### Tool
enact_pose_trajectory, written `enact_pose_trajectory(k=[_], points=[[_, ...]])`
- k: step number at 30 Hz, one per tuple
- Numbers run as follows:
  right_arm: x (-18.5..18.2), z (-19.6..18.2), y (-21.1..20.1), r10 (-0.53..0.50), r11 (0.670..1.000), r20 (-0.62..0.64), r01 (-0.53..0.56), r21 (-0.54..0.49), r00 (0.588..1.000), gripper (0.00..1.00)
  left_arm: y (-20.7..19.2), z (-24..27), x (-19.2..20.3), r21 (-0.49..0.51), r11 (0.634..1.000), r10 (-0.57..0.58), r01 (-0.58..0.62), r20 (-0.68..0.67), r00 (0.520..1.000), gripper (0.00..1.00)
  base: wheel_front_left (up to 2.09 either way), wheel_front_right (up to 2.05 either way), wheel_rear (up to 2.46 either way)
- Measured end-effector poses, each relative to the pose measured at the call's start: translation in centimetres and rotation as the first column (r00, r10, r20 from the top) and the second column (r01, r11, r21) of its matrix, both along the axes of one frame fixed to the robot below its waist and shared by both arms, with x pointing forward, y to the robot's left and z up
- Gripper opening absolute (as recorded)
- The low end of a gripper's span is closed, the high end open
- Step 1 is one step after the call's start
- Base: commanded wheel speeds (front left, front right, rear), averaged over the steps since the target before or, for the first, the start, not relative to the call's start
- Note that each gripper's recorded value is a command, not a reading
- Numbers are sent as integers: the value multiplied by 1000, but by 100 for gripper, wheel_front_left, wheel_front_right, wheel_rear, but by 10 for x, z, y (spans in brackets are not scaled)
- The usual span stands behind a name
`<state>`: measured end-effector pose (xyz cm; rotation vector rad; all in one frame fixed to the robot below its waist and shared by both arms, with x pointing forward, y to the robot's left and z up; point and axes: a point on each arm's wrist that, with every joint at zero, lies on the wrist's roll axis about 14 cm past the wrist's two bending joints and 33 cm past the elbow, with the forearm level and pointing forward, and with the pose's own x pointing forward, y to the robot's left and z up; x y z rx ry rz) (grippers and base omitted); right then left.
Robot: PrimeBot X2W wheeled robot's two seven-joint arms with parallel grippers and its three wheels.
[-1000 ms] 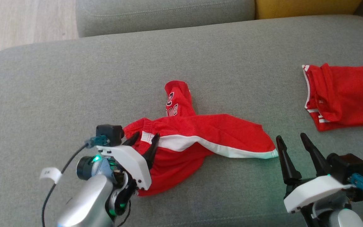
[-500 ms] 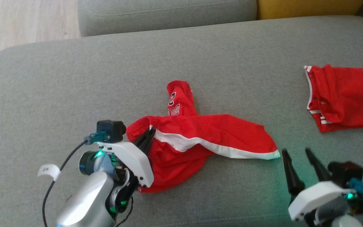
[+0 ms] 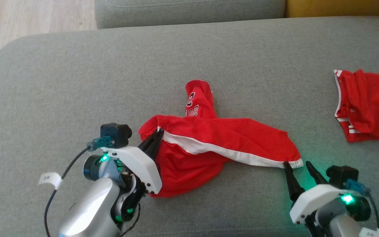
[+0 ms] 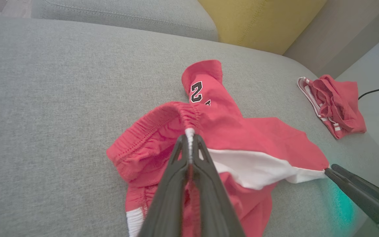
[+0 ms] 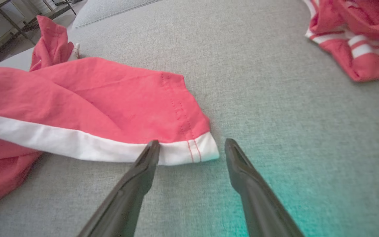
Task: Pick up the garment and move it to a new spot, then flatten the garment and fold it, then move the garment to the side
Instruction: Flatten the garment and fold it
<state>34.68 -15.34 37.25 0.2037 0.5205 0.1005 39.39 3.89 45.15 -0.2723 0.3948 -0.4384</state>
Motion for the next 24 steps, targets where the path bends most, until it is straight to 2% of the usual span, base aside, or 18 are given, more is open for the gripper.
enact_pose_trajectory(k=[4,5,6,7,8,15,19,24], points=[[4,-10,4,7,1000,-30,-6,8,1000,100,3,0,0,-2,1000,10,-10,4,1000,0,0,0,0],[2,-14,5,9,1000,-46,-9,9,999,75,3,0,0,-3,1000,11,-11,4,1000,0,0,0,0],[3,-16,6,13,1000,-47,-12,8,999,40,4,-1,0,-2,1000,13,-13,3,1000,0,0,0,0],[5,-16,7,13,1000,-45,-13,10,999,13,4,-1,0,-3,1000,14,-14,2,1000,0,0,0,0],[8,-16,7,14,1000,-41,-13,10,999,0,4,-1,0,-5,1000,16,-16,4,1000,0,0,0,0],[21,-2,12,21,1000,32,-21,20,999,0,11,15,5,-9,999,41,-41,92,995,0,0,0,0],[44,46,8,17,1000,200,-20,14,980,0,17,45,10,-5,999,49,-49,206,977,0,0,0,0],[65,127,-4,28,999,410,-19,-26,912,0,26,100,15,13,999,44,-53,392,919,0,0,0,0]])
